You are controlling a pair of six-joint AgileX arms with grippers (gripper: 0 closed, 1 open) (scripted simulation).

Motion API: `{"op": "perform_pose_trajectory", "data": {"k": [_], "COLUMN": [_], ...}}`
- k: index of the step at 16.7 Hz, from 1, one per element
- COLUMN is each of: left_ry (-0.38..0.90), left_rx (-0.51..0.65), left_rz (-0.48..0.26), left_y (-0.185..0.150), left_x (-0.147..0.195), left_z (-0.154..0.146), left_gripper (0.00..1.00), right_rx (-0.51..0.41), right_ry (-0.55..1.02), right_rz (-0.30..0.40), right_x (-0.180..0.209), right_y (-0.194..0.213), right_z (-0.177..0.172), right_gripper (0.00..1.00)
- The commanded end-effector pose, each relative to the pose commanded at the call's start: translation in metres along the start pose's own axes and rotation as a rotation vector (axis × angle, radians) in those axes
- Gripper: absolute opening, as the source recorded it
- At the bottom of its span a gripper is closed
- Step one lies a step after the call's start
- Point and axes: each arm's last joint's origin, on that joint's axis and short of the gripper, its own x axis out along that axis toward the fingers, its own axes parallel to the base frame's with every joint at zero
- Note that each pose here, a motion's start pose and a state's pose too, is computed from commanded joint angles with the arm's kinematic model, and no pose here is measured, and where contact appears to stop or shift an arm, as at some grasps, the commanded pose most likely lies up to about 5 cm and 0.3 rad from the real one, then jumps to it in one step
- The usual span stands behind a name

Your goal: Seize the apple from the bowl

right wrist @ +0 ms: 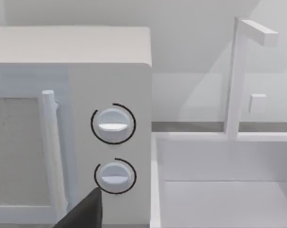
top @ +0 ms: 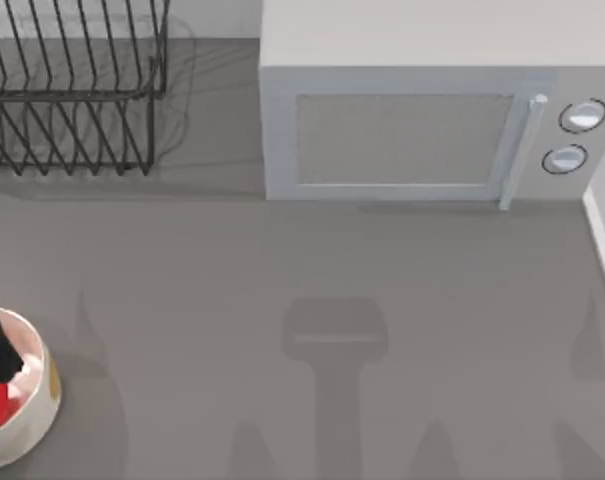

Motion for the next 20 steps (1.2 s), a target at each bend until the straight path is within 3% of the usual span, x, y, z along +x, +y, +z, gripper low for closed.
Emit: {"op": "perform_pose_trajectory", "data": {"k": [7,10,14,20], "left_ry": [0.001,0.073,0.333,0.916], "left_rx": [0.0,0.005,0.016,0.028], "left_rz": [0.0,0.003,0.011,0.011], "left_y": [0.0,0.0,0.002,0.007], "left_x": [0.0,0.001,0.01,0.055], "left_z": [0.0,0.008,0.027,0.048], "left_gripper": [1.0,1.0,1.0,1.0], "right_rx": [0.0,0.0,0.0,0.0], "right_ry": [0.0,0.0,0.0,0.0], "right_rz": [0.0,0.0,0.0,0.0], "right_x": [0.0,0.0,0.0,0.0], "right_y": [0.0,0.0,0.0,0.0], "right_z": [0.0,0.0,0.0,0.0], "right_gripper": [1.0,1.0,1.0,1.0]}}
